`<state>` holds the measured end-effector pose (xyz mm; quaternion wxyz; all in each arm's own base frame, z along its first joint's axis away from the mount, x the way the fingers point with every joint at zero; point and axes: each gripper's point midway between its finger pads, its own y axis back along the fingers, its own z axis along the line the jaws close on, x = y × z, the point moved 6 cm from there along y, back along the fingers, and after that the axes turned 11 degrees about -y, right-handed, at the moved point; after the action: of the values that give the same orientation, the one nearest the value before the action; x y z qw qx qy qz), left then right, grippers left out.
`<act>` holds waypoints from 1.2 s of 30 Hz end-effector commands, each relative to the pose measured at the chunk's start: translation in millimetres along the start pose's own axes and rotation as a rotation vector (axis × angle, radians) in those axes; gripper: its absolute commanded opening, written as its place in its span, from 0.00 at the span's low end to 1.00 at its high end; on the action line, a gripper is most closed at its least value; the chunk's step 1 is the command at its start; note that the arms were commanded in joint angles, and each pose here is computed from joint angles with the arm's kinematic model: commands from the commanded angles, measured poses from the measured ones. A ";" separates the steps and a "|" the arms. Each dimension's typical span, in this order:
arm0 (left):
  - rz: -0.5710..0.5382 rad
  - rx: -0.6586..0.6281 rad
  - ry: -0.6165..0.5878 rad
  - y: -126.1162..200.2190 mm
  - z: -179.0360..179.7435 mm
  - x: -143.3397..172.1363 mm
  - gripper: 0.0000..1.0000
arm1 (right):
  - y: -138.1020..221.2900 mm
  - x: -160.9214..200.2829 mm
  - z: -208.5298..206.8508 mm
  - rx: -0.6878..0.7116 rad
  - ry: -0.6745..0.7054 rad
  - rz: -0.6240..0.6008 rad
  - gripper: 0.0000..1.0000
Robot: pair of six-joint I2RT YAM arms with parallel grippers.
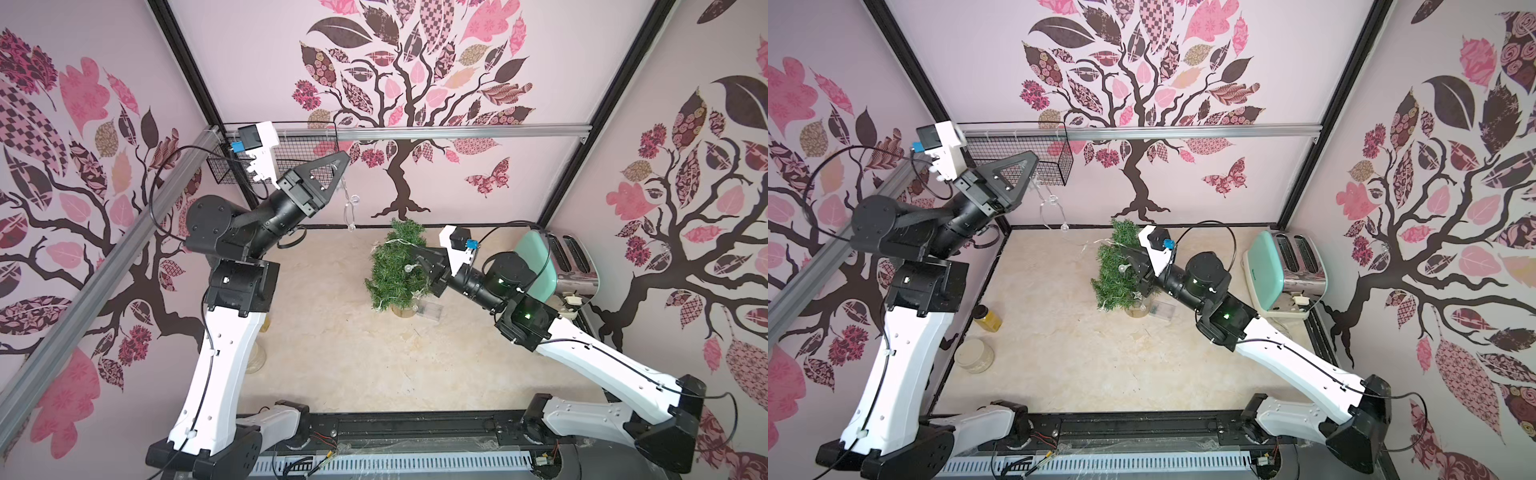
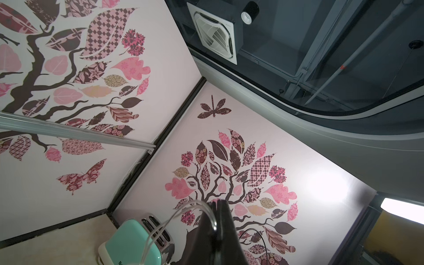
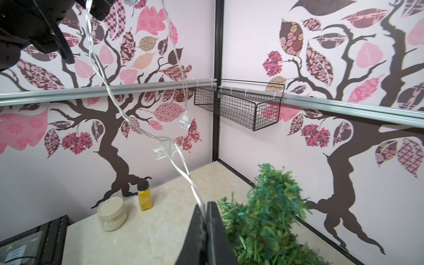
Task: Remove string lights from the small christmas tree
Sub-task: Remove the light string from the Christmas tree.
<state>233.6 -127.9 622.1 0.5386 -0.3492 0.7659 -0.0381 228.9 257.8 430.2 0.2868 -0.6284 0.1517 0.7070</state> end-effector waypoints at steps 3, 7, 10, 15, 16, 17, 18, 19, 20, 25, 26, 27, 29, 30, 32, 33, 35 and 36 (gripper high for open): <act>0.001 0.031 -0.050 -14.4 -3.7 -4.8 0.00 | 12.7 -49.0 -12.7 0.075 0.048 -0.103 0.00; -0.005 0.041 -0.057 -22.2 -2.7 -9.4 0.00 | 19.4 -65.4 -23.4 0.130 0.075 -0.139 0.00; 0.000 0.041 -0.055 -29.4 1.5 -10.7 0.00 | 21.3 -72.4 -35.6 0.168 0.079 -0.155 0.00; 0.003 0.043 -0.054 -41.1 10.1 -12.9 0.00 | 22.6 -78.1 -51.7 0.213 0.083 -0.169 0.00; 0.002 0.042 -0.054 -43.2 12.2 -13.0 0.00 | 21.5 -78.0 -55.6 0.221 0.081 -0.167 0.00; 0.001 0.041 -0.057 -46.0 15.2 -13.2 0.00 | 21.0 -79.4 -60.4 0.228 0.075 -0.170 0.00; 0.002 0.038 -0.056 -49.2 18.4 -13.5 0.00 | 20.6 -81.3 -65.3 0.235 0.068 -0.176 0.00; 0.001 0.039 -0.060 -51.7 20.4 -14.5 0.00 | 19.4 -81.9 -69.3 0.241 0.063 -0.177 0.00; 0.002 0.038 -0.065 -55.4 23.2 -15.4 0.00 | 18.4 -84.5 -74.3 0.246 0.059 -0.182 0.00; 0.013 0.013 -0.091 -71.9 43.5 -14.0 0.00 | 6.5 -90.9 -103.8 0.270 0.033 -0.177 0.00; 0.017 0.001 -0.103 -75.3 50.5 -12.6 0.00 | 3.3 -91.6 -111.2 0.274 0.026 -0.175 0.00; 0.020 -0.019 -0.111 -78.9 58.4 -11.2 0.00 | 0.4 -93.3 -117.7 0.278 0.025 -0.174 0.00; 0.022 -0.037 -0.122 -85.0 71.8 -10.4 0.00 | -7.1 -94.5 -129.8 0.286 0.025 -0.168 0.00; 0.020 -0.040 -0.123 -87.5 77.2 -11.4 0.00 | -11.2 -95.1 -136.5 0.285 0.020 -0.164 0.00; 0.014 -0.051 -0.120 -92.7 92.9 -11.8 0.00 | -18.2 -98.6 -150.4 0.289 0.011 -0.165 0.00; 0.008 -0.057 -0.119 -94.6 100.4 -13.1 0.00 | -21.9 -100.3 -157.6 0.291 0.008 -0.167 0.00; -0.007 -0.072 -0.118 -95.9 115.4 -16.9 0.00 | -29.3 -105.1 -169.8 0.287 0.003 -0.174 0.00; -0.015 -0.079 -0.115 -95.7 123.8 -18.7 0.00 | -33.2 -108.7 -176.3 0.288 0.002 -0.178 0.00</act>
<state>381.0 -161.0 621.8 0.5592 -0.3596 0.7469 0.0108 389.8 162.9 490.2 0.4316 -0.5837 0.2252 0.6499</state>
